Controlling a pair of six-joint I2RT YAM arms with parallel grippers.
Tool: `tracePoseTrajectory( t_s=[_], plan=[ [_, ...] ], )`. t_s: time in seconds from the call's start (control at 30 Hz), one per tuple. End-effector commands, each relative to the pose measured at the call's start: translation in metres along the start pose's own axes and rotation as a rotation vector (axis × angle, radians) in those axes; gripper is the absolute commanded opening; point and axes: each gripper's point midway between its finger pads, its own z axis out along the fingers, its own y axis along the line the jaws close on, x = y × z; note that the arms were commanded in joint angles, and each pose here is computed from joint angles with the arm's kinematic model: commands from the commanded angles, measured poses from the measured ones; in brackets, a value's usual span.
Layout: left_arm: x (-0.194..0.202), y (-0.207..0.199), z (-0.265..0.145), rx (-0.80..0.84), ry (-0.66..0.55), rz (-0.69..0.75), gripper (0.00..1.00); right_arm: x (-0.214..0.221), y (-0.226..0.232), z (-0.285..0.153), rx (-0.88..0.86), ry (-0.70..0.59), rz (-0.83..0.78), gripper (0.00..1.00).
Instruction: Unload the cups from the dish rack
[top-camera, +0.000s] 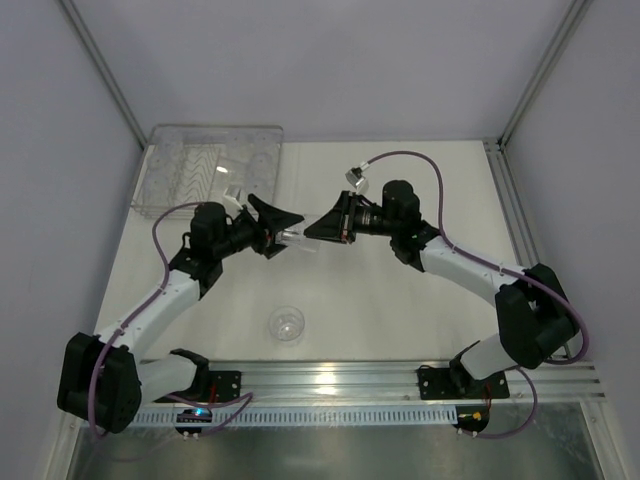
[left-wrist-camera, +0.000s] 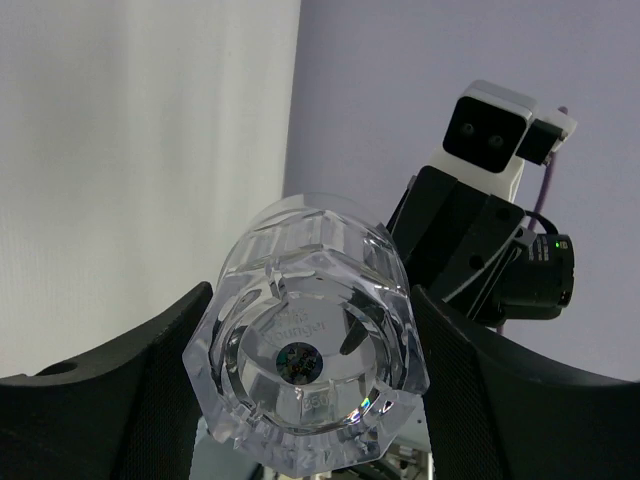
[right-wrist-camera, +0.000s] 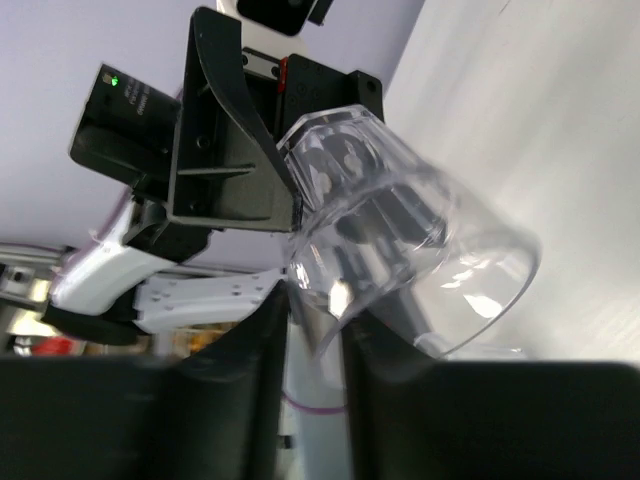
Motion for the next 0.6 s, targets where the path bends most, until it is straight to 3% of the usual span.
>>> tracePoseTrajectory(
  t_s=[0.0, 0.07, 0.1, 0.13, 0.2, 0.23, 0.27, 0.33, 0.37, 0.57],
  plan=[
    [0.017, -0.018, 0.002, 0.054, 0.044, 0.040, 0.01, -0.014, 0.035, 0.002, -0.129, -0.028, -0.088, 0.15],
    [0.019, -0.018, 0.005, 0.054, 0.052, 0.037, 0.08, -0.014, 0.037, 0.002, -0.135, -0.032, -0.092, 0.04],
    [0.019, -0.019, 0.005, 0.055, 0.048, 0.038, 0.13, -0.014, 0.036, 0.002, -0.134, -0.032, -0.091, 0.04],
    [0.018, -0.016, 0.006, 0.044, 0.045, 0.042, 0.33, -0.015, 0.036, 0.002, -0.135, -0.036, -0.093, 0.04],
    [0.015, -0.014, 0.006, 0.019, 0.031, 0.056, 0.59, -0.013, 0.036, 0.000, -0.133, -0.037, -0.093, 0.04],
    [0.012, -0.011, 0.006, 0.000, 0.017, 0.095, 0.81, -0.014, 0.036, 0.000, -0.128, -0.045, -0.102, 0.04],
    [0.003, -0.001, 0.004, -0.075, -0.024, 0.105, 0.89, -0.015, 0.039, -0.003, -0.126, -0.052, -0.115, 0.04],
    [-0.011, 0.017, -0.002, -0.192, -0.088, 0.145, 1.00, -0.012, 0.031, -0.004, -0.073, -0.043, -0.106, 0.04],
    [-0.026, 0.038, -0.013, -0.308, -0.158, 0.193, 1.00, -0.013, 0.025, -0.005, -0.034, -0.049, -0.141, 0.04],
    [-0.079, 0.064, -0.054, -0.566, -0.350, 0.332, 1.00, 0.003, -0.013, -0.031, 0.308, 0.034, -0.226, 0.04]
  ],
)
